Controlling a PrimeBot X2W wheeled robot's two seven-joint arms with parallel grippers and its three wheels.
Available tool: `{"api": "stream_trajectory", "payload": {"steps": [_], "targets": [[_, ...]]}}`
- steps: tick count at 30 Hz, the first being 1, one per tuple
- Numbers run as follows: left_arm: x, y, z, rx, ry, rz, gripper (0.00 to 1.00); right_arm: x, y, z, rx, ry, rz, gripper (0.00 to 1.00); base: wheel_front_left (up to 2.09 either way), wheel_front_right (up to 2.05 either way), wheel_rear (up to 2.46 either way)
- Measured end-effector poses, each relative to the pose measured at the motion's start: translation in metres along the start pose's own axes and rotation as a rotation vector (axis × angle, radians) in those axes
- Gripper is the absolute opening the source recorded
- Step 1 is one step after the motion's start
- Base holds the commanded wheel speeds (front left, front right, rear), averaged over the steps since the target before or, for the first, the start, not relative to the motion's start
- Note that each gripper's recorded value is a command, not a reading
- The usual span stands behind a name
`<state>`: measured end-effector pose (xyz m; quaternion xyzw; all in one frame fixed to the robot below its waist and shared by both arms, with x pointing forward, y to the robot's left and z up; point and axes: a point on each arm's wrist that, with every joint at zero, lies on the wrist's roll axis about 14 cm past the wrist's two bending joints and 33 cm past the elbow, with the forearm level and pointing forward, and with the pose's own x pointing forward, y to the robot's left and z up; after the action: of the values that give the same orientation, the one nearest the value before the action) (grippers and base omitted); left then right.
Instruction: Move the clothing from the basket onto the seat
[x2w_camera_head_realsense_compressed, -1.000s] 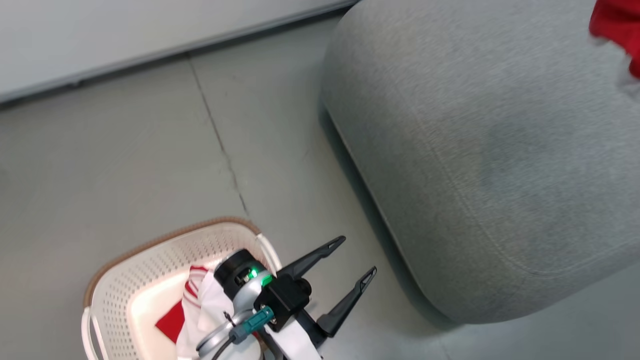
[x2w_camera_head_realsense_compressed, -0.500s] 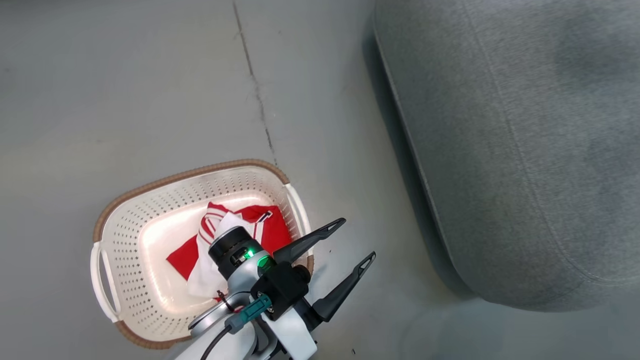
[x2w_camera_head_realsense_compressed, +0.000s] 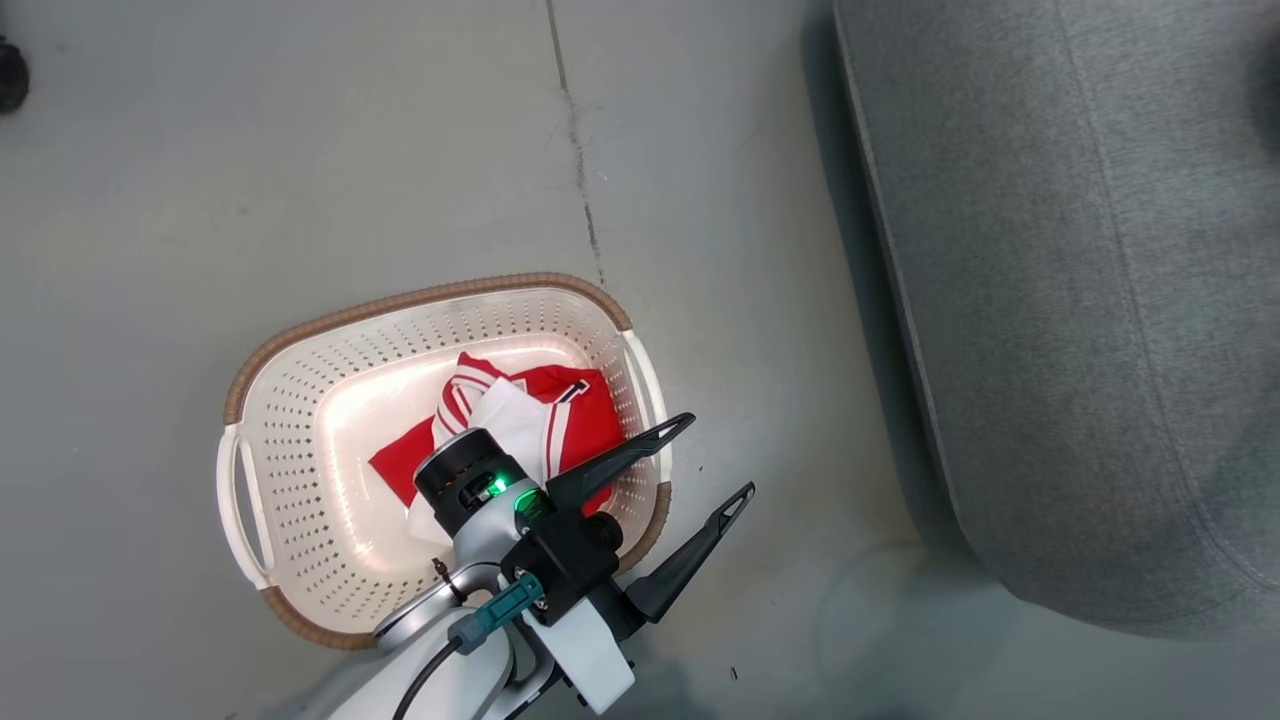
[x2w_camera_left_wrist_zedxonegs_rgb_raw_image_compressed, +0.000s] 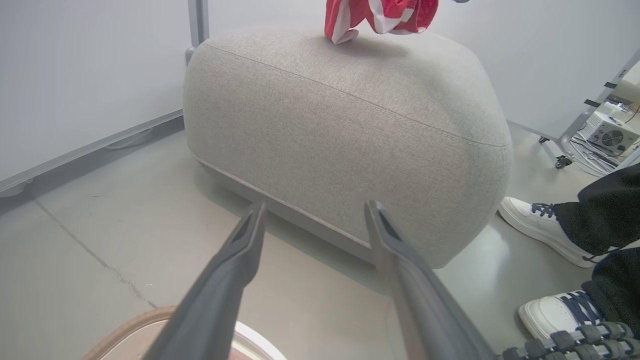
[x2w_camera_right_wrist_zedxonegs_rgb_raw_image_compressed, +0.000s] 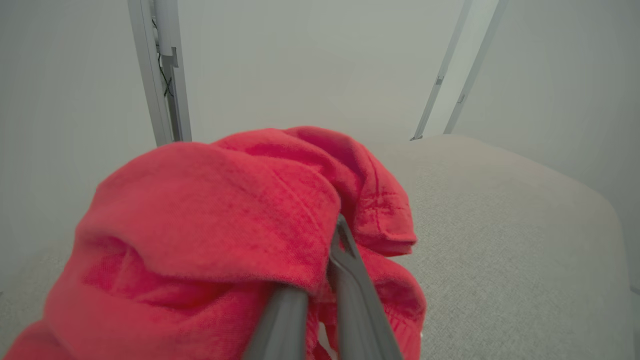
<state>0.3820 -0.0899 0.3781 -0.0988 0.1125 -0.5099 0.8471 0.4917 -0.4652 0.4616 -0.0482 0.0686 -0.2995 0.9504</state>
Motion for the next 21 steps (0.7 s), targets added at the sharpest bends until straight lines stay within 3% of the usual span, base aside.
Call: {"api": "stream_trajectory", "payload": {"steps": [13, 19, 20, 21], "targets": [[-0.010, 0.026, -0.011, -0.012, 0.019, 0.077, 1.00, -0.005, 0.025, -0.068, -0.053, 0.175, 0.033, 0.00, 0.00, 0.00, 0.00], [-0.011, 0.028, -0.012, -0.006, 0.023, 0.083, 1.00, -0.010, 0.030, -0.080, -0.038, 0.218, 0.040, 0.00, 0.00, 0.00, 0.00], [-0.011, 0.027, -0.011, -0.004, 0.023, 0.083, 1.00, -0.009, 0.028, -0.078, -0.036, 0.213, 0.035, 0.11, 0.00, 0.00, 0.00], [-0.010, 0.027, -0.010, -0.002, 0.021, 0.082, 1.00, -0.009, 0.027, -0.075, -0.035, 0.207, 0.033, 0.44, 0.00, 0.00, 0.00]]}}
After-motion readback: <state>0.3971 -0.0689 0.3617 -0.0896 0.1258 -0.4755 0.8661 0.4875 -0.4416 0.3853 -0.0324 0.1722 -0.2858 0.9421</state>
